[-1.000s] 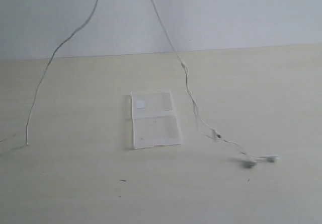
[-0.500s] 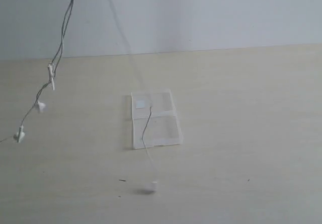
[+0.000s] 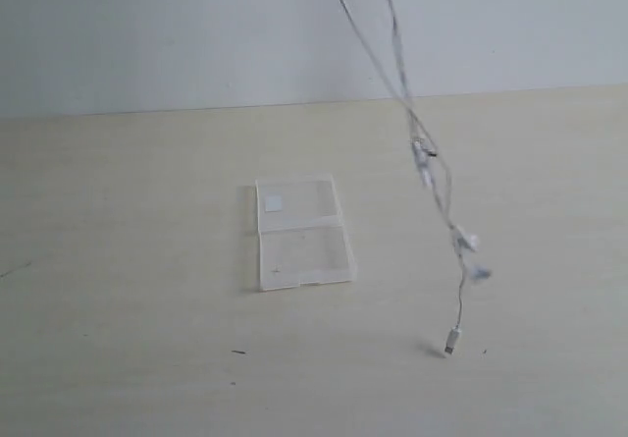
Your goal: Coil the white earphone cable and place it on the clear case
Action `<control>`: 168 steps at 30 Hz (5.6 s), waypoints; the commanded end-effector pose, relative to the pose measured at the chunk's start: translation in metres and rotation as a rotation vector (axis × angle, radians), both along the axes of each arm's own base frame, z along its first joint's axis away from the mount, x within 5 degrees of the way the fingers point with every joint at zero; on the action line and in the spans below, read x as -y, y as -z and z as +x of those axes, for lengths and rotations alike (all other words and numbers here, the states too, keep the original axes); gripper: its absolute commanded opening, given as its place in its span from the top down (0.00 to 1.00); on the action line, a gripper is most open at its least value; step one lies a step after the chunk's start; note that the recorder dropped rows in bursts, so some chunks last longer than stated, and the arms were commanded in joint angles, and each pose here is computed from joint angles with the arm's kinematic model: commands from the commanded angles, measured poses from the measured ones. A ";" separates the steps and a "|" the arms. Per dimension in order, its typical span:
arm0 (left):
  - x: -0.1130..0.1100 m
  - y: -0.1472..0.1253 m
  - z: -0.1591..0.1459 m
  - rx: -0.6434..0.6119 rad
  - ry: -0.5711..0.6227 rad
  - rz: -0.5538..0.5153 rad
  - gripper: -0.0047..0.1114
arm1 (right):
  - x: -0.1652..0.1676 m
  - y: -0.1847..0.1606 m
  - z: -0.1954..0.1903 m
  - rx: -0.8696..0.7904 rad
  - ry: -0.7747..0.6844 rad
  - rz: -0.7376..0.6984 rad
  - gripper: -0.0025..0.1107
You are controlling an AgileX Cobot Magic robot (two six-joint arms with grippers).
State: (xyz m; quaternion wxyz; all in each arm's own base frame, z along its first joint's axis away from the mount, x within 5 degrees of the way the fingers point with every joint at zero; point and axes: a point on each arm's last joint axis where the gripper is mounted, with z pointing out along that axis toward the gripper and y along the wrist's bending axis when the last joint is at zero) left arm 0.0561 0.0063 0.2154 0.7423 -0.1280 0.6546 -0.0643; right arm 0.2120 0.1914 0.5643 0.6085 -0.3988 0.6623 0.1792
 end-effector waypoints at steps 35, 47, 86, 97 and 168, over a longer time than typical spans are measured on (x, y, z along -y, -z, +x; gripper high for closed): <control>0.058 -0.053 0.124 -0.147 0.881 0.024 0.94 | 0.008 -0.013 0.002 0.012 0.096 0.135 0.98; 0.109 -0.053 0.172 -0.160 1.104 -0.073 0.31 | 0.008 -0.010 0.002 -0.024 0.098 0.127 0.98; 0.100 -0.115 0.174 -0.347 0.800 0.268 0.96 | 0.064 0.065 0.017 -0.302 0.701 -0.264 0.98; 0.070 -0.164 0.128 -0.170 0.710 0.202 0.96 | 0.028 0.235 0.034 -0.718 0.545 -0.611 0.98; 0.067 -0.145 0.128 -0.236 0.736 0.167 0.96 | -0.105 0.301 0.040 -0.392 -0.727 0.168 0.13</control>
